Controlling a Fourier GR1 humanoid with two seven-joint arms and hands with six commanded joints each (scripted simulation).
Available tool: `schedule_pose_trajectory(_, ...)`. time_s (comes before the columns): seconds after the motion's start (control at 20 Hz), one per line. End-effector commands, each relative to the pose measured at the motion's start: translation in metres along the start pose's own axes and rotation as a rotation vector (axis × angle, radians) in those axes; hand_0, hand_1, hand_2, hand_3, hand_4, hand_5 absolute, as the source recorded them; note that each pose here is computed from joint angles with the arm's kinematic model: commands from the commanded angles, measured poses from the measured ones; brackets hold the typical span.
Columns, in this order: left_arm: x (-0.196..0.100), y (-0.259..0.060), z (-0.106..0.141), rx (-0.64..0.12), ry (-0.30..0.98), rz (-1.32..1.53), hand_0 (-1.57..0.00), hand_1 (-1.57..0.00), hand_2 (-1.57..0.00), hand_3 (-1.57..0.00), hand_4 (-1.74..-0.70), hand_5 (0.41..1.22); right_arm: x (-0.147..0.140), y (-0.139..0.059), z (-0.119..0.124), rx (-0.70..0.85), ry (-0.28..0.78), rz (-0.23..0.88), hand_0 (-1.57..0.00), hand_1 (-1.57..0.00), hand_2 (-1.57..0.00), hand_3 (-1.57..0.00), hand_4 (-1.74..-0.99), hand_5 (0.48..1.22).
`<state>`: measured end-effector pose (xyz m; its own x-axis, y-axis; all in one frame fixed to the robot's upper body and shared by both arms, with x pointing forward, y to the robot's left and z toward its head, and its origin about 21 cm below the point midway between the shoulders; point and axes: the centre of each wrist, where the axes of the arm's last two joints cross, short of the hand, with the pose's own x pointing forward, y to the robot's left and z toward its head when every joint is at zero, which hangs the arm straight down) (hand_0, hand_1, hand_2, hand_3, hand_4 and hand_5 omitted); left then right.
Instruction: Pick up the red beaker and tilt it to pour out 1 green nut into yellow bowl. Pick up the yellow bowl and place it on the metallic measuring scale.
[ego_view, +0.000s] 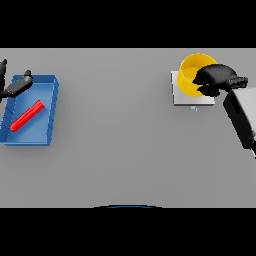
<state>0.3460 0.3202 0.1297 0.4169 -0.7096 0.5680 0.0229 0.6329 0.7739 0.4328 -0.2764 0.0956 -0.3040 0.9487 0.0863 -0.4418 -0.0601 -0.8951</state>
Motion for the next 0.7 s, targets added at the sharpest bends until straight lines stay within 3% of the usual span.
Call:
schedule_pose_trajectory(0.0, 0.000, -0.003, 0.001, -0.001, -0.009, 0.006, 0.00, 0.00, 0.00, 0.00, -0.80, 0.729, 0.001, 0.001, -0.003, 0.002, 0.017, -0.004, -1.57, -1.50, -1.56, -1.50, -1.727, 1.221)
schedule_pose_trajectory(0.2, 0.002, 0.001, -0.001, -0.005, 0.004, 0.004, 0.00, 0.00, 0.00, 0.00, -0.81, 0.734, 0.000, 0.002, -0.007, 0.008, 0.010, -0.012, -1.55, -1.42, -1.57, -1.48, -1.721, 1.221)
schedule_pose_trajectory(0.3, 0.002, 0.001, -0.003, -0.004, -0.004, 0.002, 0.00, 0.00, 0.00, 0.00, -0.81, 0.740, -0.002, 0.004, -0.010, 0.028, 0.018, -0.031, -1.54, -1.41, -1.57, -1.17, -1.728, 1.221)
schedule_pose_trajectory(0.35, 0.005, 0.000, -0.003, -0.008, -0.001, 0.008, 0.00, 0.00, 0.00, 0.00, -0.81, 0.745, -0.006, 0.006, -0.009, 0.034, 0.021, -0.044, -1.54, -1.44, -1.50, -1.02, -1.659, 1.221)
schedule_pose_trajectory(0.4, 0.005, -0.003, -0.003, -0.010, 0.004, 0.012, 0.00, 0.00, 0.00, 0.00, -0.81, 0.745, -0.004, 0.006, -0.011, 0.039, 0.042, -0.051, -1.52, -1.35, -1.35, -0.91, -1.596, 1.134)
schedule_pose_trajectory(0.5, 0.003, -0.004, -0.004, -0.012, 0.009, 0.011, 0.00, 0.00, 0.00, 0.00, -0.81, 0.744, -0.005, 0.003, -0.012, 0.041, 0.036, -0.063, -0.98, -0.87, -0.95, -0.76, -1.504, 0.983)
schedule_pose_trajectory(0.65, 0.002, -0.006, -0.008, -0.013, 0.004, -0.003, 0.00, 0.00, 0.00, 0.00, -0.81, 0.740, -0.005, 0.002, -0.014, 0.068, 0.035, -0.065, -0.50, -0.44, -0.60, -0.64, -1.425, 0.851)
